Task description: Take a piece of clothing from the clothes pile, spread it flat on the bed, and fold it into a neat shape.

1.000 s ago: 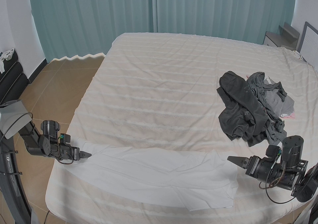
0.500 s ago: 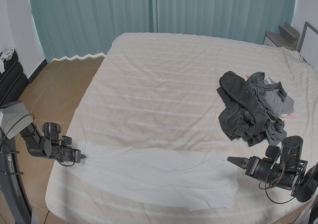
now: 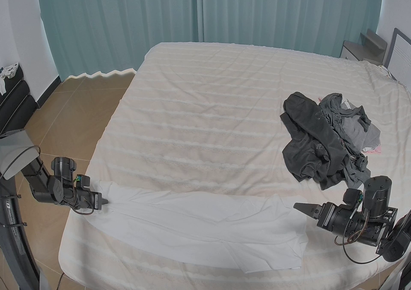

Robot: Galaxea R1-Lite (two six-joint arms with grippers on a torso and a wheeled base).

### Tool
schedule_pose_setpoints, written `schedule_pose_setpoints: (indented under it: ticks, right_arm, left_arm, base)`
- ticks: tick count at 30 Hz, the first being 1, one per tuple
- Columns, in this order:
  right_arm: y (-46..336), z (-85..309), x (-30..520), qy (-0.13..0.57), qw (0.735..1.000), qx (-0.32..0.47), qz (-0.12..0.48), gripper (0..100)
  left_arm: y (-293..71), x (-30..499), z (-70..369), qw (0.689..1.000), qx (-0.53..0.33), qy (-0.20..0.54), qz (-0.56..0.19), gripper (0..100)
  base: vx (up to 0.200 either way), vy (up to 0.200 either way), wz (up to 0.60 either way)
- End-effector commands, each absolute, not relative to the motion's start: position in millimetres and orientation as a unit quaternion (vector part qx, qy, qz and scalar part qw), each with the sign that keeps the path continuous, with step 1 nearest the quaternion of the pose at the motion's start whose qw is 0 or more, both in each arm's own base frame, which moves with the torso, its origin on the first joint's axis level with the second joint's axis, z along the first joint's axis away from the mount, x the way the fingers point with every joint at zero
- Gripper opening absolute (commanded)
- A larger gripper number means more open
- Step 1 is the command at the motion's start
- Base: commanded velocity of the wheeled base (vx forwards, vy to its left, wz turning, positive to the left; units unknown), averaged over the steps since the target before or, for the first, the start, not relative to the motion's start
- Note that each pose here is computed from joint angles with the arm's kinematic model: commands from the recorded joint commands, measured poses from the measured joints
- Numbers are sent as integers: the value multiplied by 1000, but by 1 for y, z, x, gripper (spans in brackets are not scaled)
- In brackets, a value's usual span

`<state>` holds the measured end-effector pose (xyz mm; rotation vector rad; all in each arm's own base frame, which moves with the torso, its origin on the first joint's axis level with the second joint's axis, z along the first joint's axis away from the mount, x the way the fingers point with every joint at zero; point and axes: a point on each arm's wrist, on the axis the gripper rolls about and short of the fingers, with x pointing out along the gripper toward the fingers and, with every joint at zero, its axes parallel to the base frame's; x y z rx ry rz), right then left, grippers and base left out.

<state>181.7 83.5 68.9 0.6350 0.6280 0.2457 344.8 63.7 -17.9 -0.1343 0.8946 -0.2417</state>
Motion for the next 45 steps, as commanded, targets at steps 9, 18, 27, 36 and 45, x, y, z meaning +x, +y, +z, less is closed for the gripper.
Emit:
schedule_pose_setpoints:
  ticks: [9, 18, 27, 36, 45]
  right_arm:
    - [83, 69, 181, 303, 895, 305, 119, 100]
    - [83, 69, 181, 302, 895, 306, 119, 100]
    - [83, 69, 181, 302, 895, 306, 119, 100]
    - [83, 69, 181, 304, 894, 306, 118, 100]
    - [83, 68, 181, 305, 894, 307, 118, 100]
  left_arm:
    - [98, 325, 18, 914, -75, 393, -66, 0]
    - [118, 318, 29, 921, -104, 373, -40, 0]
    - [143, 317, 45, 927, -161, 338, -9, 0]
    - [189, 312, 71, 926, -254, 276, 31, 0]
    - [221, 298, 77, 926, -272, 254, 62, 0]
  base:
    - [0, 0, 0]
    - [0, 0, 0]
    - [0, 0, 0]
    - [0, 0, 0]
    - [0, 0, 0]
